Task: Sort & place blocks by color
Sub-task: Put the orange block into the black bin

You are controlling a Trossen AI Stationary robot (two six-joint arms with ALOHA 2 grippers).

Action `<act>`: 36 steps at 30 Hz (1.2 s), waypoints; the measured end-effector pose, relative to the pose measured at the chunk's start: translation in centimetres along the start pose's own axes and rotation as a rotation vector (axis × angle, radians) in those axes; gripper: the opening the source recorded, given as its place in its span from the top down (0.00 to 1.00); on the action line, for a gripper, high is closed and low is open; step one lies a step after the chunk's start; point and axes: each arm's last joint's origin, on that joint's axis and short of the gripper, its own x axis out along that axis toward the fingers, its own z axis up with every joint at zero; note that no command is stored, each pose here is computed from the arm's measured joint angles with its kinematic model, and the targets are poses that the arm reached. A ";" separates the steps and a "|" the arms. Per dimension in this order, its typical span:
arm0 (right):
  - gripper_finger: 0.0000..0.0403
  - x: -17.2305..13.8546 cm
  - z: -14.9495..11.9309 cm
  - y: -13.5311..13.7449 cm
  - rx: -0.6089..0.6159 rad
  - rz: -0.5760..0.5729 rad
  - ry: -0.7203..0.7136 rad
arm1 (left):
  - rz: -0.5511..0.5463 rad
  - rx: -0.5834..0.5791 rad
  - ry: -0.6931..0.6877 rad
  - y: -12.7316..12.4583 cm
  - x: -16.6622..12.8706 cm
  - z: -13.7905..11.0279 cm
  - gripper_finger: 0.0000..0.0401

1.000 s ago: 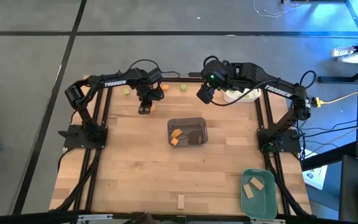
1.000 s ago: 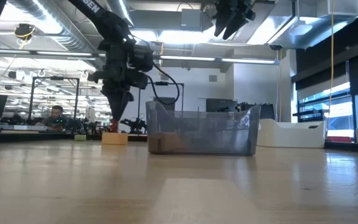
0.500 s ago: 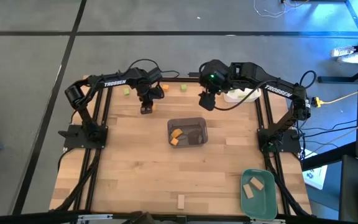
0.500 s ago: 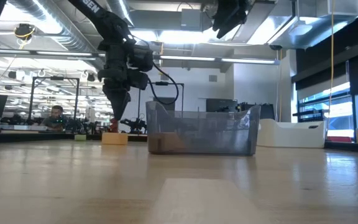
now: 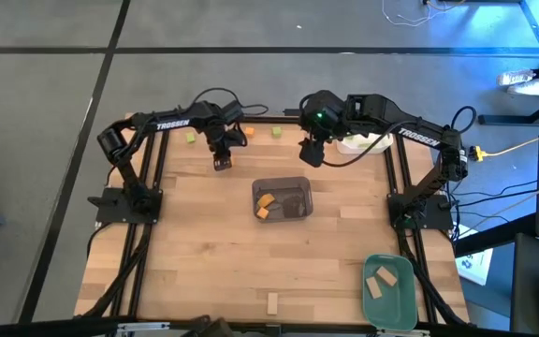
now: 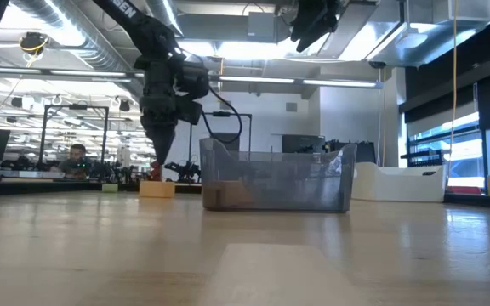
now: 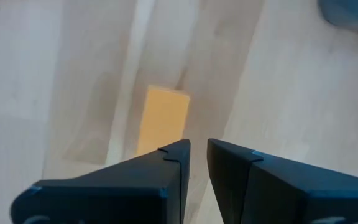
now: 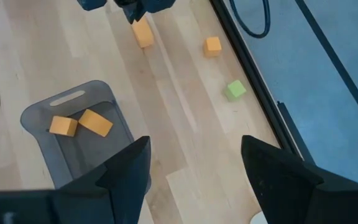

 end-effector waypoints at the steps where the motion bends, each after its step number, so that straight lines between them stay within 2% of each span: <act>1: 0.38 0.0 0.0 0.0 -0.001 0.000 0.000 | 0.012 -0.011 0.003 0.1 0.0 0.0 0.87; 5: 0.38 0.0 0.0 0.0 0.000 0.000 0.000 | 0.013 -0.044 0.000 0.5 -0.1 -0.2 0.81; 9: 0.38 0.0 0.0 0.0 0.001 0.000 0.000 | 0.010 -0.058 -0.011 1.0 -0.2 -0.3 0.69; 12: 0.38 0.0 0.0 0.0 0.000 -0.001 0.000 | 0.020 -0.004 -0.029 1.4 0.0 -0.1 0.58; 16: 0.38 0.0 0.0 0.0 0.000 -0.001 0.000 | -0.025 0.118 -0.007 1.8 1.6 0.1 0.49; 19: 0.38 0.0 0.0 0.0 0.001 0.000 -0.001 | -0.034 0.187 0.024 2.0 2.8 0.2 0.47; 24: 0.38 0.0 0.0 0.0 0.001 0.000 -0.003 | -0.014 0.230 0.050 2.5 4.2 0.4 0.47; 36: 0.38 0.0 0.1 0.0 0.001 0.000 -0.007 | -0.036 0.227 0.078 2.9 6.1 0.5 0.47</act>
